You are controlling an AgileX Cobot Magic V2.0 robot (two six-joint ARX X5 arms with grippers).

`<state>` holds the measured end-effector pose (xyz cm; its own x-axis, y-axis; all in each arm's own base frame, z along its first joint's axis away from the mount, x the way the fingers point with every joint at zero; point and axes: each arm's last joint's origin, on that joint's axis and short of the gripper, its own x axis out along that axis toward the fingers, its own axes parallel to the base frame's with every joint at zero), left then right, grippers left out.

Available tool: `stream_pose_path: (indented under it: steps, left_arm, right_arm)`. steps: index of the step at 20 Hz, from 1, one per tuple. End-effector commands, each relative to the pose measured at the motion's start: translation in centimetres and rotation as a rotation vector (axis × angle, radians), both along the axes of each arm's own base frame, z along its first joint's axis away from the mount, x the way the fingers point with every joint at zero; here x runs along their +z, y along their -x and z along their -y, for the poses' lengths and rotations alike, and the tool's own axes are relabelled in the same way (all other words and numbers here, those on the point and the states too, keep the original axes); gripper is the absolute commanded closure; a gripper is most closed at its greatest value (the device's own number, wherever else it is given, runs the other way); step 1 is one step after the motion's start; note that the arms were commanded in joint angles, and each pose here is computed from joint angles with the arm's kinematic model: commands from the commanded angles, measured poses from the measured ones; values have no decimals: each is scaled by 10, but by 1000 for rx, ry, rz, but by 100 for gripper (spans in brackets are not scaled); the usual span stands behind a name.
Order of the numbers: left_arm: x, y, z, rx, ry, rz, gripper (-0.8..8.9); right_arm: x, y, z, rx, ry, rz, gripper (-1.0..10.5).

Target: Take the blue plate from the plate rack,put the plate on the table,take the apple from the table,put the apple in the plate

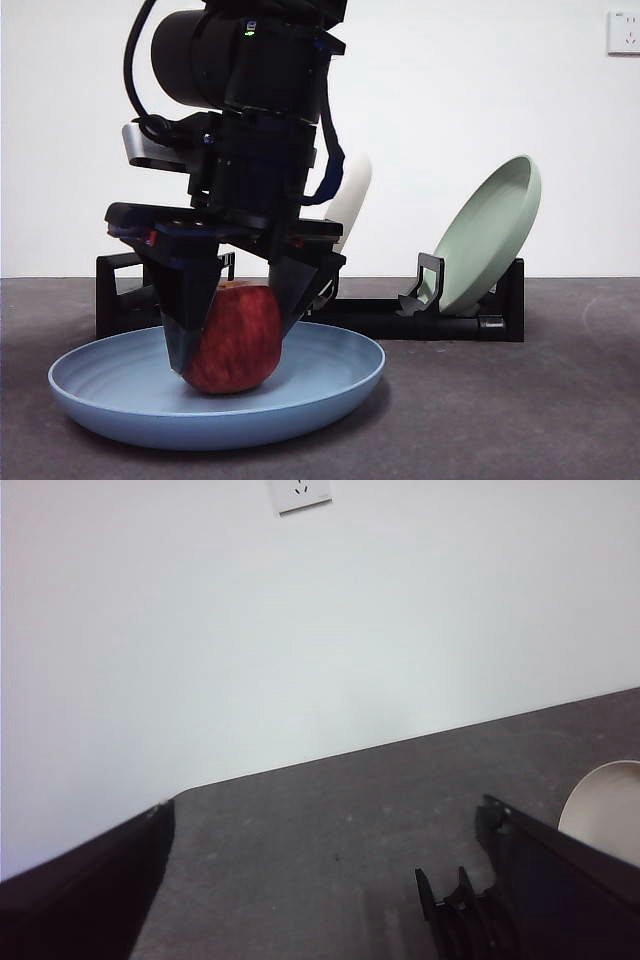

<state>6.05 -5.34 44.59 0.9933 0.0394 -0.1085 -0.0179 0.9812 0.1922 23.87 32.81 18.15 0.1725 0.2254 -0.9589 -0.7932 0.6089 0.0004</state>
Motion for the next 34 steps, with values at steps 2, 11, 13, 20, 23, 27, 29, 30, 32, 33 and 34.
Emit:
stream_pose_path:
  steps: [2, 11, 13, 20, 23, 27, 29, 30, 32, 33, 34]
  left_arm:
    - [-1, 0, -1, 8, -22, -5, 312]
    - [-2, 0, -1, -2, -30, -15, 312]
    - [-4, 0, 0, -8, -31, -25, 312]
    - [-15, -1, 14, -308, -38, -180, 315]
    - [-19, -4, 26, -449, -48, -240, 542]
    - [-23, -13, 44, -521, -65, -293, 822]
    - [-24, -16, 53, -607, -82, -307, 822]
    - [-24, -17, 57, -646, -94, -301, 822]
    - [-23, -20, 61, -690, -93, -292, 822]
    - [-23, -21, 61, -693, -86, -289, 822]
    - [-23, -23, 62, -686, -78, -281, 822]
  right_arm:
    - [-9, -1, -1, -2, 19, -10, 382]
    - [9, 3, 2, -19, -2, -3, 317]
    - [35, 7, 8, -19, -39, 23, 321]
    - [156, 39, 71, -74, -233, 252, 447]
    - [200, 58, 109, -102, -346, 345, 760]
    - [234, 79, 153, -124, -425, 435, 956]
    - [242, 86, 169, -151, -436, 453, 957]
    - [244, 87, 175, -165, -436, 457, 957]
    - [240, 90, 184, -181, -440, 465, 957]
    - [235, 91, 186, -188, -436, 463, 957]
    - [228, 92, 189, -198, -439, 461, 957]
